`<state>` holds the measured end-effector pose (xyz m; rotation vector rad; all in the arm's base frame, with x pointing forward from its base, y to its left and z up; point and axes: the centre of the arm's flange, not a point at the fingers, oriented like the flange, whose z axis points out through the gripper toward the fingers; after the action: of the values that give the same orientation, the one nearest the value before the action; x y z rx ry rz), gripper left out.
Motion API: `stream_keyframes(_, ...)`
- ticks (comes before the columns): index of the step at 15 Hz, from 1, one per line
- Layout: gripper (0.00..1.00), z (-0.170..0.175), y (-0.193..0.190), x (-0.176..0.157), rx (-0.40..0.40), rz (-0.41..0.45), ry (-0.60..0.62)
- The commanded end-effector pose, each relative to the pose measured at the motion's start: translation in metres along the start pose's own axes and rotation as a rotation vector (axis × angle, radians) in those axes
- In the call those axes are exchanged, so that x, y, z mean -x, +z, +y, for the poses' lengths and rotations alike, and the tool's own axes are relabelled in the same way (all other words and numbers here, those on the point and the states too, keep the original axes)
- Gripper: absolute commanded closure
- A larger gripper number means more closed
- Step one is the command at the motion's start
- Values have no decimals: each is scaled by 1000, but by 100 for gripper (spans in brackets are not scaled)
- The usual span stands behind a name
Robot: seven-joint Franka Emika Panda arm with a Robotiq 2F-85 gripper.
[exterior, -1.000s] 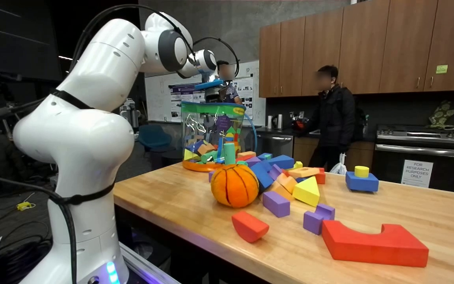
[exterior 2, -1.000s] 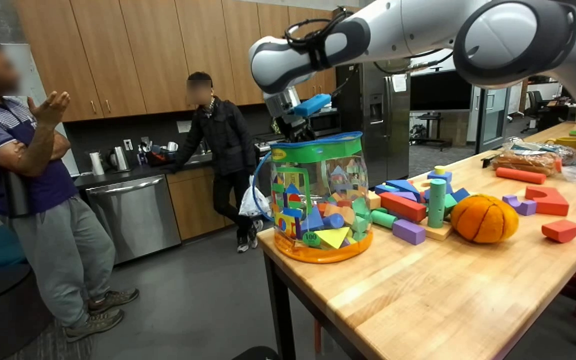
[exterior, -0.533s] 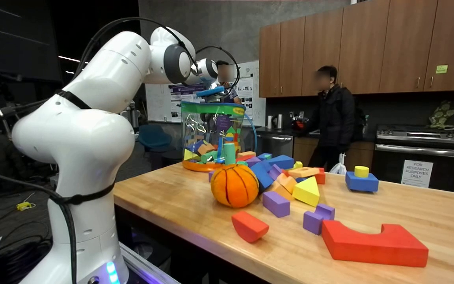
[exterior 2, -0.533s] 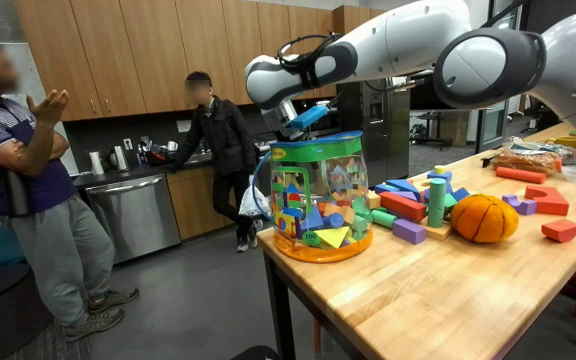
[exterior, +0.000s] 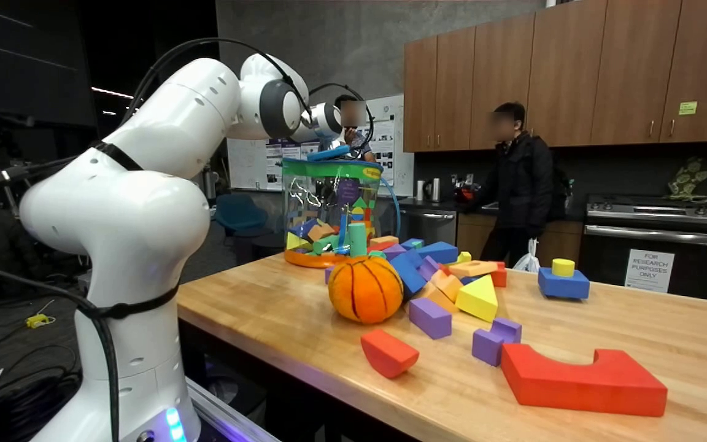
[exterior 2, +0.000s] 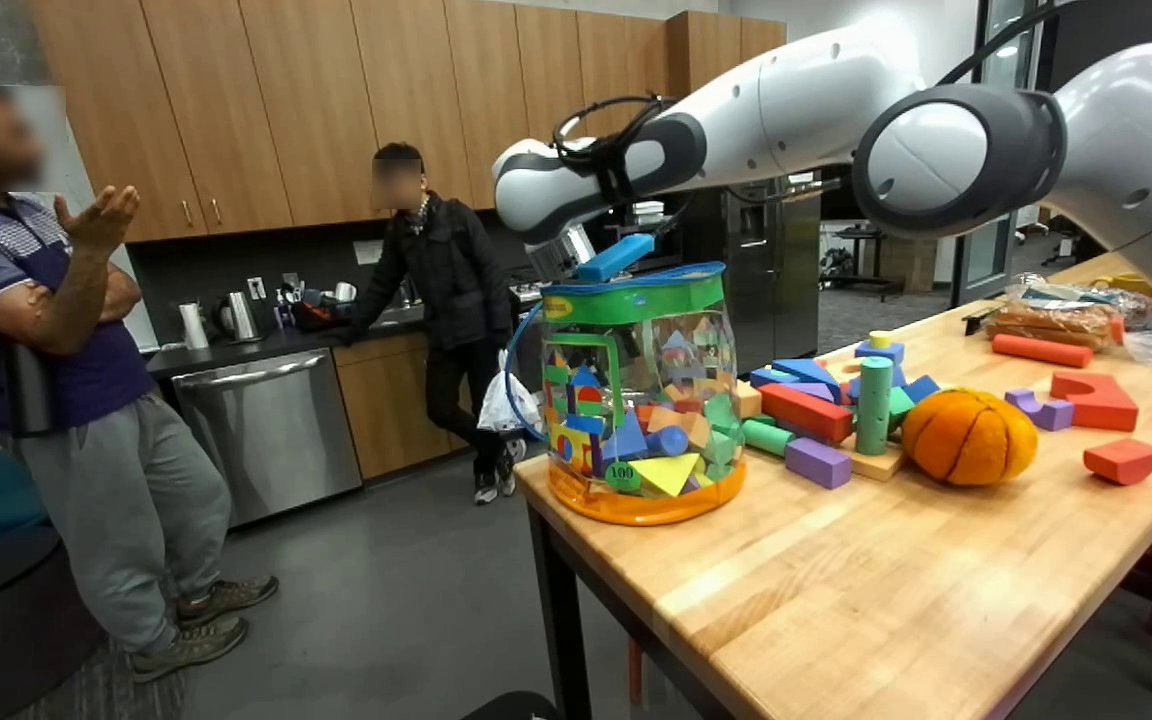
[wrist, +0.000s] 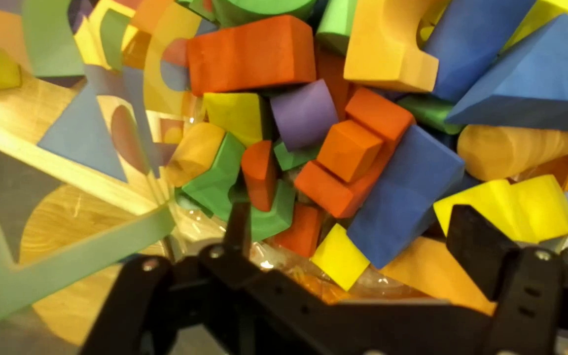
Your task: Move the orange block from the bag to the table
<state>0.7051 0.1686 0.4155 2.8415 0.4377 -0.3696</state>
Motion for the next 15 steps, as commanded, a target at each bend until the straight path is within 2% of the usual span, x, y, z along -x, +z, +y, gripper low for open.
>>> stream_keyframes(1, 0, 7, -4, 3, -28, 83, 130)
stream_keyframes(4, 0, 10, 3, 7, -55, 128, 224)
stream_keyframes(9, 0, 12, 19, 21, -95, 117, 323)
stream_keyframes(12, 0, 15, 10, 38, -114, 75, 279)
stream_keyframes(13, 0, 14, 16, -2, -89, 89, 294)
stream_keyframes(15, 0, 15, 11, 7, -92, 85, 291)
